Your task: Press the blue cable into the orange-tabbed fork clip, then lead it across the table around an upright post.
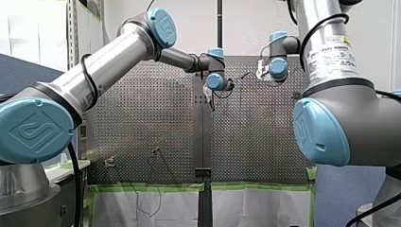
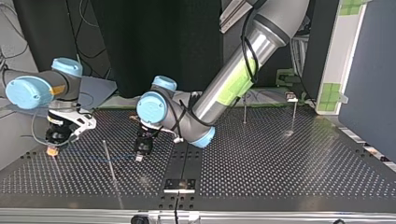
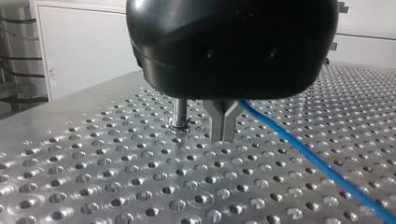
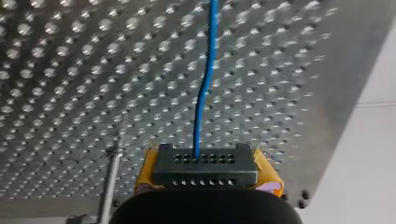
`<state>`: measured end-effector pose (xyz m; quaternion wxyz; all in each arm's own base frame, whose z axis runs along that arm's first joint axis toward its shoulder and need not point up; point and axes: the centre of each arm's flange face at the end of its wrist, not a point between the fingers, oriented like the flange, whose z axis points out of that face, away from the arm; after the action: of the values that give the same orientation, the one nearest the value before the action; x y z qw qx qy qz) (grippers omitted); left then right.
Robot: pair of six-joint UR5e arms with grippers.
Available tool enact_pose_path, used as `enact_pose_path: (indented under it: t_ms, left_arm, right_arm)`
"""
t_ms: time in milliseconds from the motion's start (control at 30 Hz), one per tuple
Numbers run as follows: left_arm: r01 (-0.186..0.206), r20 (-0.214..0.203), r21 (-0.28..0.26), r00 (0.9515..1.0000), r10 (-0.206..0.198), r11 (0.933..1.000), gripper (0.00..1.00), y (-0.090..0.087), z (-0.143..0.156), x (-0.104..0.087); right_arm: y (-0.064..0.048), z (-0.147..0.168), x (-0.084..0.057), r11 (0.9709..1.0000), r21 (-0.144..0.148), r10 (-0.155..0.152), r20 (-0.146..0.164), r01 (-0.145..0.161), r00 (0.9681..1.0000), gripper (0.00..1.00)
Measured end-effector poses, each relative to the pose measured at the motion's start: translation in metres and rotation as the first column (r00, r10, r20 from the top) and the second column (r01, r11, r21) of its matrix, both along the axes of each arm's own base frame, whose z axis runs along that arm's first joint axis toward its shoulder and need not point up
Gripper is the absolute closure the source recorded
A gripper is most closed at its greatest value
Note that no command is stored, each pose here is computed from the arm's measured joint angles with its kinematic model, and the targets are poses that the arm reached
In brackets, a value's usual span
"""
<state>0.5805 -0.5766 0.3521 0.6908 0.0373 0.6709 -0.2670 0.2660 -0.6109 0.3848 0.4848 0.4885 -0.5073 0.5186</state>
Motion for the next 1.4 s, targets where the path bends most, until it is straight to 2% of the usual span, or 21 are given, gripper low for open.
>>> enact_pose_path:
  t_ms: [200, 400, 667, 767, 967, 1000, 1033, 1067, 1100, 1133, 1167, 1200, 1233, 1267, 1333, 1400]
  left_arm:
    - [-0.007, -0.001, 0.0, 1.0, 0.007, 1.0, 1.0, 0.002, 0.0, 0.001]
    - [-0.015, -0.002, 0.0, 0.9999, 0.015, 0.9999, 1.0, 0.003, -0.001, 0.002]
    - [-0.03, -0.002, 0.0, 0.9995, 0.03, 0.9995, 1.0, 0.004, -0.001, 0.003]
    - [-0.036, -0.003, 0.0, 0.9994, 0.036, 0.9994, 1.0, 0.005, -0.001, 0.003]
    - [-0.036, 0.002, -0.002, 0.9993, 0.036, 0.9993, 1.0, 0.003, 0.0, 0.002]
    - [-0.036, 0.006, -0.001, 0.9993, 0.036, 0.9994, 0.88, 0.002, 0.0, 0.001]
    - [-0.036, 0.009, 0.001, 0.9993, 0.036, 0.9994, 0.67, 0.001, 0.0, 0.001]
    - [-0.036, 0.012, 0.003, 0.9993, 0.036, 0.9994, 0.67, 0.001, 0.0, 0.0]
    - [-0.035, 0.016, 0.007, 0.9992, 0.035, 0.9993, 0.53, 0.0, 0.0, 0.0]
    - [-0.035, 0.019, 0.011, 0.9992, 0.035, 0.9993, 0.34, 0.0, 0.001, -0.001]
    - [-0.036, 0.021, 0.015, 0.9992, 0.036, 0.9992, 0.34, -0.001, 0.001, -0.001]
    - [-0.038, 0.022, 0.02, 0.9991, 0.037, 0.9991, 0.19, -0.001, 0.001, -0.001]
    - [-0.04, 0.023, 0.023, 0.999, 0.039, 0.999, 0.12, -0.001, 0.0, -0.001]
    - [-0.043, 0.023, 0.025, 0.9989, 0.042, 0.9988, 0.12, -0.001, 0.0, -0.002]
    - [-0.05, 0.019, 0.029, 0.9986, 0.049, 0.9983, 0.0, 0.0, 0.0, -0.002]
    - [-0.053, 0.015, 0.034, 0.9985, 0.053, 0.998, 0.0, 0.0, -0.001, -0.002]
  right_arm:
    - [-0.009, -0.026, 0.001, 0.9993, 0.037, 0.007, -0.009, -0.006, 0.9999, 1.0]
    - [-0.017, -0.052, 0.001, 0.9972, 0.074, 0.011, -0.014, -0.009, 0.9998, 1.0]
    - [-0.024, -0.098, 0.006, 0.9902, 0.138, 0.025, -0.021, -0.022, 0.9995, 1.0]
    - [-0.025, -0.111, 0.007, 0.9887, 0.148, 0.029, -0.022, -0.025, 0.9993, 1.0]
    - [-0.028, -0.13, 0.008, 0.9887, 0.147, 0.032, -0.022, -0.029, 0.9992, 1.0]
    - [-0.028, -0.132, 0.007, 0.9887, 0.147, 0.033, -0.023, -0.029, 0.9992, 1.0]
    - [-0.029, -0.133, 0.007, 0.9886, 0.148, 0.034, -0.023, -0.03, 0.9992, 1.0]
    - [-0.029, -0.134, 0.007, 0.9885, 0.148, 0.034, -0.024, -0.03, 0.9991, 1.0]
    - [-0.029, -0.134, 0.007, 0.9885, 0.148, 0.034, -0.024, -0.03, 0.9991, 1.0]
    - [-0.03, -0.135, 0.006, 0.9884, 0.149, 0.034, -0.024, -0.03, 0.9991, 1.0]
    - [-0.029, -0.135, 0.006, 0.9883, 0.15, 0.034, -0.025, -0.03, 0.9991, 1.0]
    - [-0.029, -0.136, 0.006, 0.9882, 0.15, 0.033, -0.025, -0.029, 0.9991, 1.0]
    - [-0.029, -0.136, 0.005, 0.9881, 0.151, 0.033, -0.025, -0.028, 0.9991, 1.0]
    - [-0.029, -0.137, 0.005, 0.9879, 0.153, 0.031, -0.026, -0.027, 0.9992, 1.0]
    - [-0.028, -0.141, 0.002, 0.9872, 0.158, 0.027, -0.028, -0.022, 0.9992, 1.0]
    - [-0.028, -0.143, 0.0, 0.9867, 0.162, 0.024, -0.03, -0.019, 0.9993, 1.0]
